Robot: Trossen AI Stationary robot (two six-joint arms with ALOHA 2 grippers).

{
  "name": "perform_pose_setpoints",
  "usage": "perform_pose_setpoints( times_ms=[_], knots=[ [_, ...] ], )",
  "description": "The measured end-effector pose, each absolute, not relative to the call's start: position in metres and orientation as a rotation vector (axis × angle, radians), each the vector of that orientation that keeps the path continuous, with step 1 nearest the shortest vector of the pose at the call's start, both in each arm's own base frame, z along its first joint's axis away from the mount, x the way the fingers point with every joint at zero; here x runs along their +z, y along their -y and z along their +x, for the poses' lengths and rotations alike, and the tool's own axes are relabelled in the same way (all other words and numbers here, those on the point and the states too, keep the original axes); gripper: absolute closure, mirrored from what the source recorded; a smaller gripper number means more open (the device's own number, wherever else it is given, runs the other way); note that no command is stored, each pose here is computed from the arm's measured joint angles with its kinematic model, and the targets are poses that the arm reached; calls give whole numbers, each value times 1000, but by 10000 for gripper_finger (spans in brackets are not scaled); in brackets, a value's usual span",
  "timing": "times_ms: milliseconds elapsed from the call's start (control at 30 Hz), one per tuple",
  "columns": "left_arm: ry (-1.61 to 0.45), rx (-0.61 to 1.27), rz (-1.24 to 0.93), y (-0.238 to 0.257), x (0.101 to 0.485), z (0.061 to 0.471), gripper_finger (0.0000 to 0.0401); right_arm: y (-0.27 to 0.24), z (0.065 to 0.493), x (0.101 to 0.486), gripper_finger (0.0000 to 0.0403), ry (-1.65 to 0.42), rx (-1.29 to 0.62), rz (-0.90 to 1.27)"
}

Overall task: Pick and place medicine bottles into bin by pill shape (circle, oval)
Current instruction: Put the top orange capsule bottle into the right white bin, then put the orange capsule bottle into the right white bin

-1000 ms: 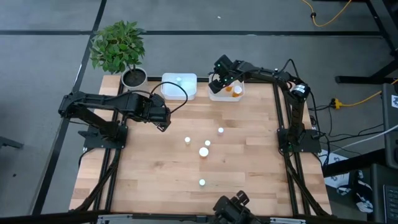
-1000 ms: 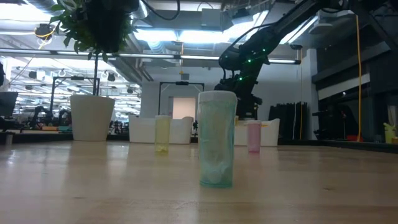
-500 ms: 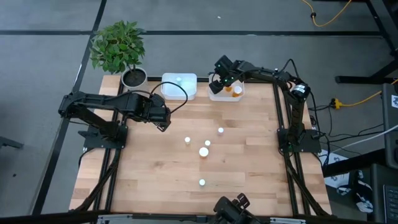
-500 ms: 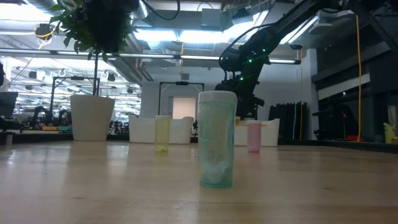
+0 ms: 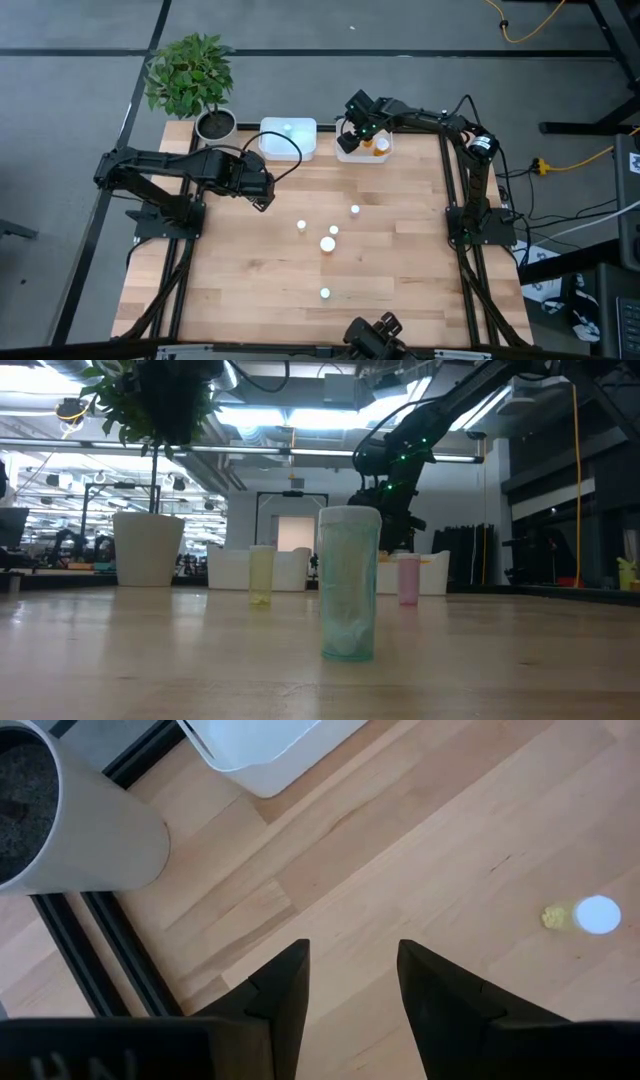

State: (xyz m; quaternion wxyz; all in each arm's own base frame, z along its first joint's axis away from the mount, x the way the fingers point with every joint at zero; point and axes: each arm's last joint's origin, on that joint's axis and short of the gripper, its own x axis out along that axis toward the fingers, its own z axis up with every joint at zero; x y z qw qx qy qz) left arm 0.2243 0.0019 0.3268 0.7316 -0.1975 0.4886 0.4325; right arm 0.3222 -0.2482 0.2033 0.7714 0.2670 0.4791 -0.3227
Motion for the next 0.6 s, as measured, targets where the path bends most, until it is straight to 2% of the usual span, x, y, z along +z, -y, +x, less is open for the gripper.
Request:
perform_pose_setpoints(
  times_ms=[133, 367, 600],
  knots=[
    [-1075, 952, -435, -2, 327, 224, 254, 248, 322, 203, 136, -1038, -700, 580],
    [-1075, 952, -435, -2, 327, 224, 254, 249, 323, 205, 133, -1026, -716, 570],
    [-1076, 952, -434, -2, 327, 224, 254, 250, 325, 235, 132, -1044, -689, 624]
  ],
)
